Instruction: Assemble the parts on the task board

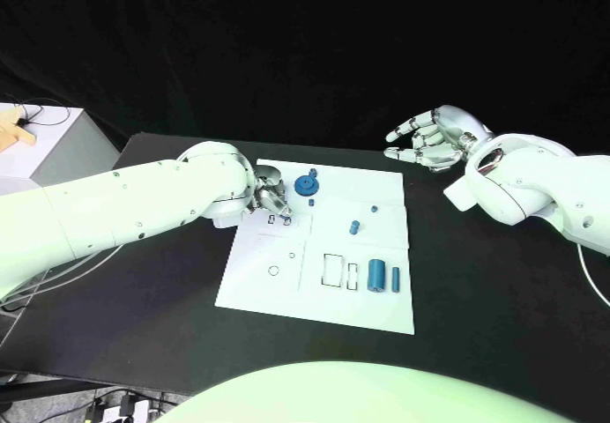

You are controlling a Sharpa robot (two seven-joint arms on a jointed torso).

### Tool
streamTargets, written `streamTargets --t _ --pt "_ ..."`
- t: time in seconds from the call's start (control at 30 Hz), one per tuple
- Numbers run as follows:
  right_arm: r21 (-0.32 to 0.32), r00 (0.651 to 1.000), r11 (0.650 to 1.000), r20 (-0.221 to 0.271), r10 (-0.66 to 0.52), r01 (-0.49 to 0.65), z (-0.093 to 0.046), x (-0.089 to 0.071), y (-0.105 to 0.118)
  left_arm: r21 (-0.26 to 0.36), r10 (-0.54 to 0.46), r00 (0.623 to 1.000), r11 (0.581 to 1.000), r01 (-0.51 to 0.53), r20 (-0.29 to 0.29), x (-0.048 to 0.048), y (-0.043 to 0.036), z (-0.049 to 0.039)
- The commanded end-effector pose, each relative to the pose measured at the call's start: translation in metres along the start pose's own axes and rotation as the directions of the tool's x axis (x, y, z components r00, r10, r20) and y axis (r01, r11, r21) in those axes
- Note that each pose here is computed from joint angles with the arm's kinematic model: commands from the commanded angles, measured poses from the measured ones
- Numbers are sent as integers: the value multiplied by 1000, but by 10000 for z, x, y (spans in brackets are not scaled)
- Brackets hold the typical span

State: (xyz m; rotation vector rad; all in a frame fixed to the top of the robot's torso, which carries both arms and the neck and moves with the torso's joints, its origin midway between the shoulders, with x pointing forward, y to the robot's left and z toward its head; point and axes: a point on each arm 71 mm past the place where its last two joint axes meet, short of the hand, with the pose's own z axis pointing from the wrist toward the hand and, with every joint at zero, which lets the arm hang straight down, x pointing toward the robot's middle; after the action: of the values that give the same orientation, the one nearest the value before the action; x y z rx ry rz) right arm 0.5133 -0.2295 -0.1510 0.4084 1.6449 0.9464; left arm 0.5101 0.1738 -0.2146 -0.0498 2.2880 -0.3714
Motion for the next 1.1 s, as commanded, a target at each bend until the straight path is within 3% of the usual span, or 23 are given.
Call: streamTargets --t 0.03,1.1 --pt "-11 1000 1000 -6 -8 8 1 10 9 3 36 999 999 -36 -26 23 -12 0" --pt "-9 1000 1000 -11 -9 9 5 17 7 11 52 998 999 -52 -45 53 -50 10"
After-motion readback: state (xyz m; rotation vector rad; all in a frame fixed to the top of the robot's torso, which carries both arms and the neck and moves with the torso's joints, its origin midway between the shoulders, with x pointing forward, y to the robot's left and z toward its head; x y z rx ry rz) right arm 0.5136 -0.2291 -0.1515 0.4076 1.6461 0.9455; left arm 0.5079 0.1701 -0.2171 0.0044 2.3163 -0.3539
